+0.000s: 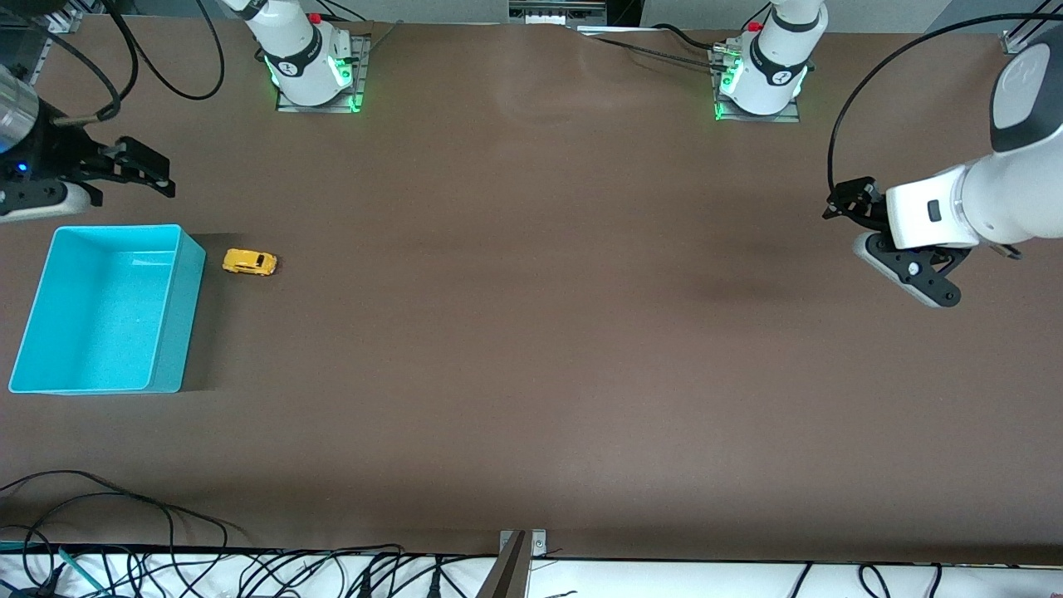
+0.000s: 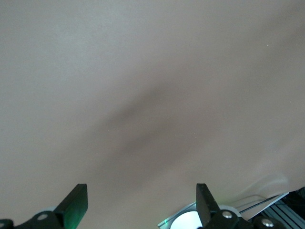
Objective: Wind up and store yellow beetle car
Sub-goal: 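Reach the right gripper down to the yellow car beside the box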
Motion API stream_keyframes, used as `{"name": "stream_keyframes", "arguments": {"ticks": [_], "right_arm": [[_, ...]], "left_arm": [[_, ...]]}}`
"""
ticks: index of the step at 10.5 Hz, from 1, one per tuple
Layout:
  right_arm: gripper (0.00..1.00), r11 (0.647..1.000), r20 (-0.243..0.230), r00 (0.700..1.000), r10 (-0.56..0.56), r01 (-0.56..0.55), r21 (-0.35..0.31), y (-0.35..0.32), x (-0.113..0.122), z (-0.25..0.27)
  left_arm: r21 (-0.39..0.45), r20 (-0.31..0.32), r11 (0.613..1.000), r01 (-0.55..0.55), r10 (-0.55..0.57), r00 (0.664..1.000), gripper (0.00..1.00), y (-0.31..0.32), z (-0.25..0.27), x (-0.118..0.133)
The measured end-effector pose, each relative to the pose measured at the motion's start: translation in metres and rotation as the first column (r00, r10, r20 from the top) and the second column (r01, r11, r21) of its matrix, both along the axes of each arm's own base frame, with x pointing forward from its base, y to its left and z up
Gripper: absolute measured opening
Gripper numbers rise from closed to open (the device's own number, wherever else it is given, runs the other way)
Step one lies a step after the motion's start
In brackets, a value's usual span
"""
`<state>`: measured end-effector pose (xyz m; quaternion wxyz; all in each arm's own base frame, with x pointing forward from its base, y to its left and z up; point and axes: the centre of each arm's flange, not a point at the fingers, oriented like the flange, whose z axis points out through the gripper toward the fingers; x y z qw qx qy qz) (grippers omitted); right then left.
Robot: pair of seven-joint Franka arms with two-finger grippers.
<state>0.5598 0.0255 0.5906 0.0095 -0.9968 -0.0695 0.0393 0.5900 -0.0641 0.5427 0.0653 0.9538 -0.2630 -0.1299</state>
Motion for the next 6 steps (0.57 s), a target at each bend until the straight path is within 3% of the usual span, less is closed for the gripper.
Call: {"name": "stream_keyframes", "arguments": {"ticks": [3,6], "right_arm": [[1.00,1.000,-0.014,1.000,0.008,-0.008,0.004,0.001,0.016,-0.025],[1.00,1.000,-0.023,0.999,0.022,-0.022,0.003,0.008,0.029,-0.050]], "left_arm": [[0.035,0.080,0.997,-0.074,0.071,0.994,1.00,-0.001,0.028,-0.007],[0.088,0.128,0.944,-0.318,0.306,0.943,1.00,-0.017,0.049,-0.025]]}}
